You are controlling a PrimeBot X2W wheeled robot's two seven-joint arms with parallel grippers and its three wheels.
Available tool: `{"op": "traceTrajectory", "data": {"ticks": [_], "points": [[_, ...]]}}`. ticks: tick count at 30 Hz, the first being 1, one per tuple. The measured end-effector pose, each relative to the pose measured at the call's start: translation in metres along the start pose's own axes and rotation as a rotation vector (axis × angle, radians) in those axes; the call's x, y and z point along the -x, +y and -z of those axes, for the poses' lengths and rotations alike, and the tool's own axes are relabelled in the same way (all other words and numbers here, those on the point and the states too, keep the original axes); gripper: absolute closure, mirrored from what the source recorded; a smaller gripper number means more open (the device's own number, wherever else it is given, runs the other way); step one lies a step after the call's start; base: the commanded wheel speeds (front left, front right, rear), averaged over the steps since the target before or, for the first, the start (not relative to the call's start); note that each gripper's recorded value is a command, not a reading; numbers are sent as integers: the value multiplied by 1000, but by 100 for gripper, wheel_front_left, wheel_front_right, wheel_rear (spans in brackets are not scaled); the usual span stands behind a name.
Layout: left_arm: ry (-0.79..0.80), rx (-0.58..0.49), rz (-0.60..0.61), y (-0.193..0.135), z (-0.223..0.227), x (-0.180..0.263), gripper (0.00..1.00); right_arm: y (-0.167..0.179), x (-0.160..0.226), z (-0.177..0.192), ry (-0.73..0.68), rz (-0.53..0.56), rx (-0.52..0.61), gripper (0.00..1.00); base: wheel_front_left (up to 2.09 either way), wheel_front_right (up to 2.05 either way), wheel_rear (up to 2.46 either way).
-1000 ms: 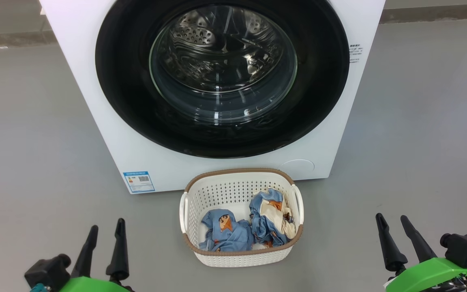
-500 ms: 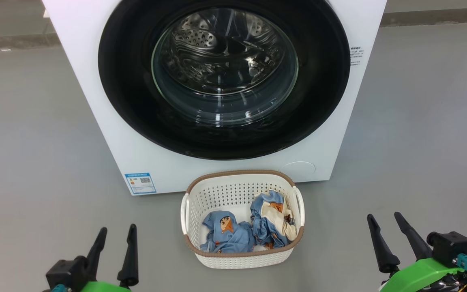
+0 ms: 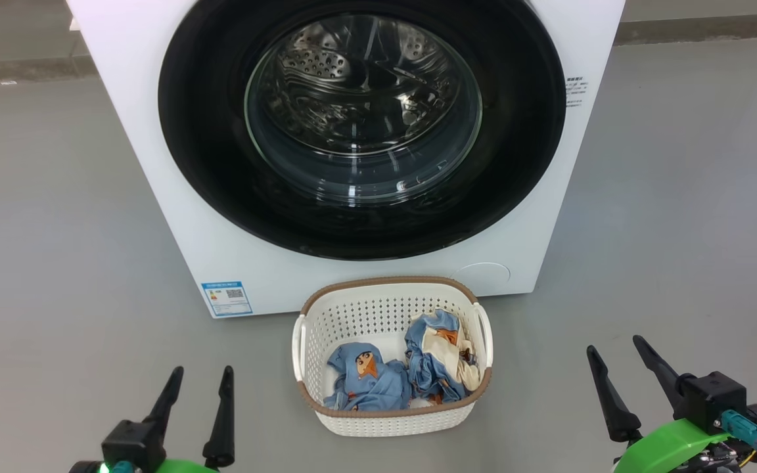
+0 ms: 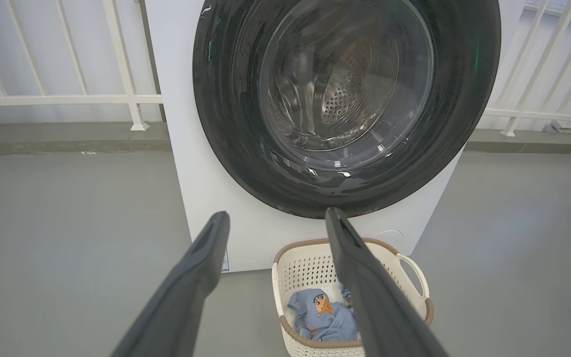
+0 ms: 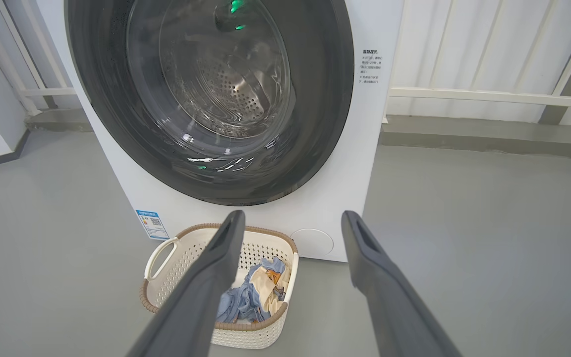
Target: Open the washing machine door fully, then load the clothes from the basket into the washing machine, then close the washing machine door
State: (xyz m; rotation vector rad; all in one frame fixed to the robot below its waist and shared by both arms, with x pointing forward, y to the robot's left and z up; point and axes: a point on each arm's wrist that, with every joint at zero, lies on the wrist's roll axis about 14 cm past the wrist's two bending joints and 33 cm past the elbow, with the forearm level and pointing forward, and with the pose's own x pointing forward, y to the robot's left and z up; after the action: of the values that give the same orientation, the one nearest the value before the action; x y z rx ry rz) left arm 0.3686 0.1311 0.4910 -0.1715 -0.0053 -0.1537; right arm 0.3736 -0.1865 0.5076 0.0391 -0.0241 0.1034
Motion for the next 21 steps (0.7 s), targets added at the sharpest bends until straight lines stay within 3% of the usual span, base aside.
{"op": "traceTrajectory", "data": {"ticks": [4,21], "points": [[-1,-36,8,-3,1,0,0,1,0,-1,-4,-8,43,0,0,0,0],[16,-39,-9,0,6,1,0,0,0,-3,-12,-7,41,0,0,0,0]]}}
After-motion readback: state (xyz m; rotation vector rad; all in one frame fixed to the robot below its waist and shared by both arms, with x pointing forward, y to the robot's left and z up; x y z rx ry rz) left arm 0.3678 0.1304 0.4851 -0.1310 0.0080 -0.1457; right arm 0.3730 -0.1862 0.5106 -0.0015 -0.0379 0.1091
